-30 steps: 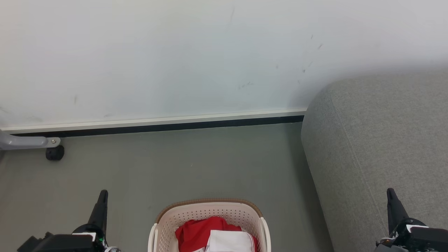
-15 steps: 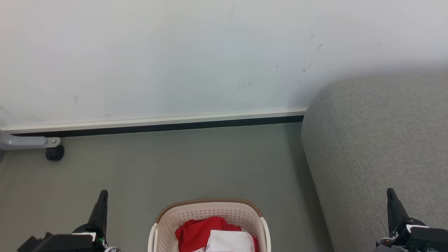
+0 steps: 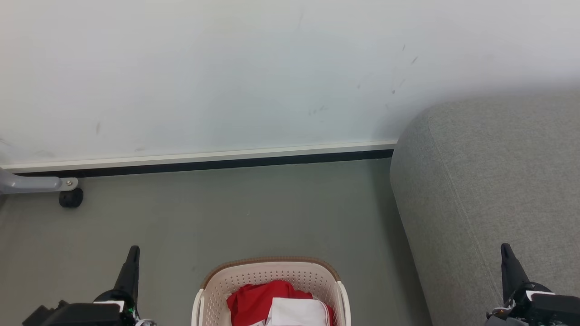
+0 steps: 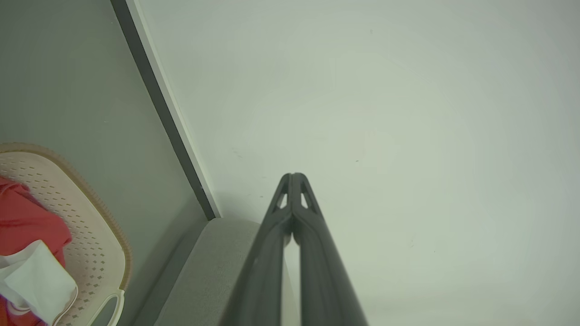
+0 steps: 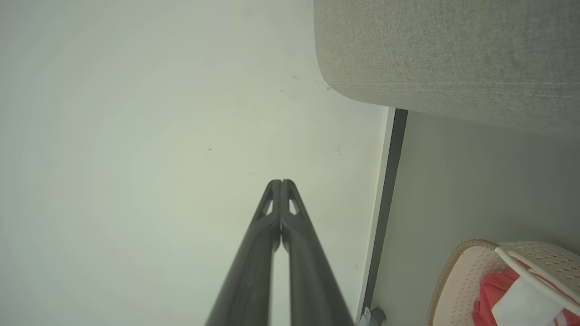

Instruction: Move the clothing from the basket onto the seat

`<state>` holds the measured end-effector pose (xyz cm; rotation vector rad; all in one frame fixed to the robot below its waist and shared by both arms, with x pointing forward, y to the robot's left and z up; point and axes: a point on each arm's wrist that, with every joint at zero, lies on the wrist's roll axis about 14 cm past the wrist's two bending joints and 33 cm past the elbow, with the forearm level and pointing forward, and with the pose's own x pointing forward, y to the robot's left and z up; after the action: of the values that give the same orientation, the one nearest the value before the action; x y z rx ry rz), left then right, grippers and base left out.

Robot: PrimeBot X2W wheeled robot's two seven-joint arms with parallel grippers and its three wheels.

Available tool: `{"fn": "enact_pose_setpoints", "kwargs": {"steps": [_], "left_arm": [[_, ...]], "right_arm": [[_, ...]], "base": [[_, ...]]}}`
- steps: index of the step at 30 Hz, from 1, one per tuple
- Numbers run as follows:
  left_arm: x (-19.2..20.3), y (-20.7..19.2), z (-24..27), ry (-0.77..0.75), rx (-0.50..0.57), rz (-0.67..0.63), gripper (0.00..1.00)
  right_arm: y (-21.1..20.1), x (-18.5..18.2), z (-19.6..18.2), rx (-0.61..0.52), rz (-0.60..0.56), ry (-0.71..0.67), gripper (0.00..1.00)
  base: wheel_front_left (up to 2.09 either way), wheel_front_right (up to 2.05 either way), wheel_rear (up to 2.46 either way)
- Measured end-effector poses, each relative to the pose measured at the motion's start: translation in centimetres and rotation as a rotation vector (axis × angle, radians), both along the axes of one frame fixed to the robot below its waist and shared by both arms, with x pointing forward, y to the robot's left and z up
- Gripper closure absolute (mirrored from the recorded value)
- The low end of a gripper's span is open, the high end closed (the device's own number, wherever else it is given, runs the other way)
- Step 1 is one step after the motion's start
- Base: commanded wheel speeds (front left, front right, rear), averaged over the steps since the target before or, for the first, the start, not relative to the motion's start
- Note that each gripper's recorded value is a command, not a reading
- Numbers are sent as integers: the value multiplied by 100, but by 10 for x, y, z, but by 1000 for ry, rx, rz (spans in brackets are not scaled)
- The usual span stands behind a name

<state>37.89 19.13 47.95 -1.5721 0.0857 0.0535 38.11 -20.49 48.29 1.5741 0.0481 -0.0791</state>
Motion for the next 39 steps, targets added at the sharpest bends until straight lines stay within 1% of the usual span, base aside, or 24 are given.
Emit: {"fn": "enact_pose_setpoints", "kwargs": {"steps": [32, 33, 34, 35, 36, 37, 38, 39], "left_arm": [[0, 0, 0, 0, 0, 0, 100], [0, 0, 0, 0, 0, 0, 0], [-1, 0, -2, 7, -1, -1, 0], [-3, -1, -7, 23, -3, -1, 100], [-7, -2, -14, 44, -7, 0, 0], [-11, -3, -21, 65, -10, 0, 100], [-15, -3, -28, 85, -14, 0, 0], [-18, -4, -32, 98, -15, -1, 0]], "right_arm": [[0, 0, 0, 0, 0, 0, 100], [0, 0, 0, 0, 0, 0, 0], [0, -1, -2, 1, 1, 7, 0], [1, -3, -7, 4, 1, 21, 100], [2, -6, -14, 10, 1, 41, 0], [3, -10, -21, 15, 1, 63, 100], [5, -13, -27, 20, 1, 84, 0], [6, -16, -32, 23, 3, 98, 0]], "base": [[0, 0, 0], [0, 0, 0], [0, 0, 0], [0, 0, 0], [0, 0, 0], [0, 0, 0], [0, 0, 0], [0, 0, 0]]}}
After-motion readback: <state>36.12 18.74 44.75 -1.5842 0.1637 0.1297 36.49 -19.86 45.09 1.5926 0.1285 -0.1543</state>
